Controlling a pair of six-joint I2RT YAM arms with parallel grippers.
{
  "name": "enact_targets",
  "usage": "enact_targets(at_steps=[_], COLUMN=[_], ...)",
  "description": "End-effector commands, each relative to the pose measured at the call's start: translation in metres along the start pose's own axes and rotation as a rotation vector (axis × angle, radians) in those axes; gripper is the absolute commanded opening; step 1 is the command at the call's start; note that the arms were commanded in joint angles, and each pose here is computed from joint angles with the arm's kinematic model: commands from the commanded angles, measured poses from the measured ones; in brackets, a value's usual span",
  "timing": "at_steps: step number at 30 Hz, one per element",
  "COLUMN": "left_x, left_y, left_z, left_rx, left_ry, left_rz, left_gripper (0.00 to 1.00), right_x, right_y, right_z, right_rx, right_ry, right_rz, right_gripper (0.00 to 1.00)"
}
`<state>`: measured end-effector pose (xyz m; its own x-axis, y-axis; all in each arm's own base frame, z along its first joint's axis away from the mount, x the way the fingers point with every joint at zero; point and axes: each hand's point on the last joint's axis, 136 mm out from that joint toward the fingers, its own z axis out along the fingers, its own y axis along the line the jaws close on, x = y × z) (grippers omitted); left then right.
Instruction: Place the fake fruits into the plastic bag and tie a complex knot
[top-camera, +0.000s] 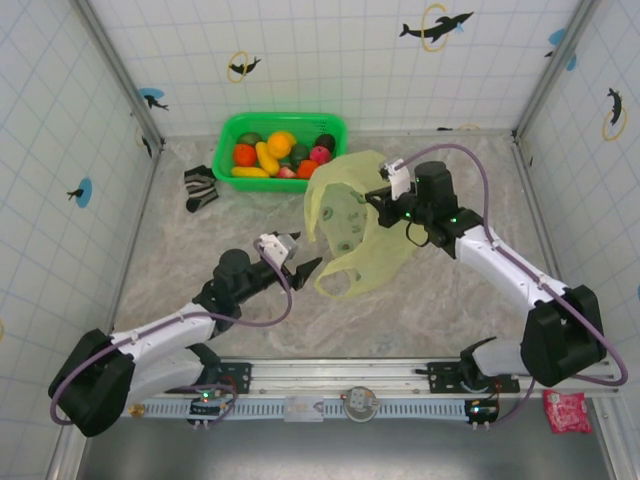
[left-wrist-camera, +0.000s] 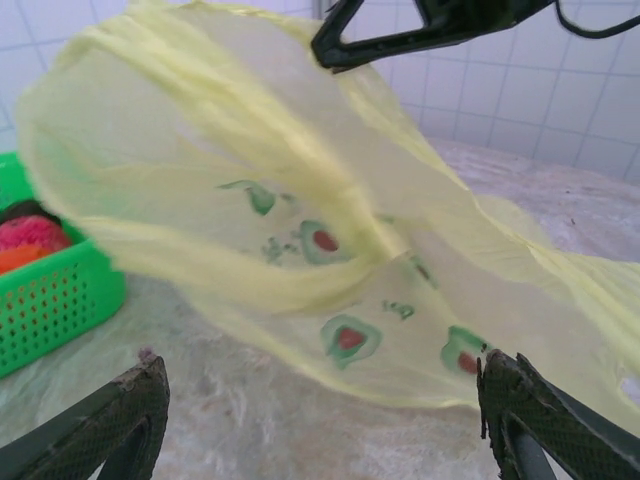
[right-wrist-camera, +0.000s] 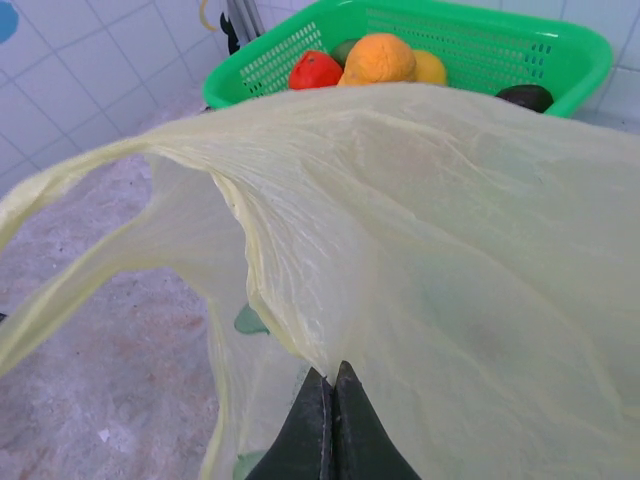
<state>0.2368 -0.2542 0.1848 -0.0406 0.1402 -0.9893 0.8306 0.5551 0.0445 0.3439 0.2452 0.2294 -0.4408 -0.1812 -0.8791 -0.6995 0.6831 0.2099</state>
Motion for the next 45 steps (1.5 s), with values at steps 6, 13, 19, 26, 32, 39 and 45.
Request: enact_targets(at_steps=[6,13,19,26,32,39,45], left_x=[-0.05,-0.05,-0.05,-0.059,-0.057,-0.055,-0.052], left_y=[-0.006,0.003,0.001,0.002,0.001,-0.013,-0.03], left_z=[0.017,0.018,0.023,0.022,0.018,0.018,0.024], left_rx=[-0.016,-0.071,-0.055,-0.07,-0.083,-0.033,0.023], left_ry=[-0.11,-0.109,-0.101,-0.111,-0.092,-0.079,-0.052], left_rz=[0.143,0.16,0.151,0.173,0.196,0.22,0.258], left_gripper=[0.76,0.69,0.57,0.55,0.55,0.56,0.57], right_x=[-0.006,-0.006,-0.007,-0.001,0.0,0.002,0.001], right_y=[0.016,0.02,0.022,0.021,0.021,0.021,0.022], right_z=[-0.006,-0.008,-0.007,-0.003,-0.001,0.004,0.007], right_rx=[-0.078,-0.102,-0.116,-0.124,-0.124,-0.139,-0.151], right_ry=[-0.046,-0.059,-0.06,-0.042,-0.036,-0.023,-0.019], right_rz=[0.009,0.009,0.017,0.029,0.037,0.054,0.063], right_gripper=[0.0,0.0,0.0,0.0,0.0,0.0,0.0])
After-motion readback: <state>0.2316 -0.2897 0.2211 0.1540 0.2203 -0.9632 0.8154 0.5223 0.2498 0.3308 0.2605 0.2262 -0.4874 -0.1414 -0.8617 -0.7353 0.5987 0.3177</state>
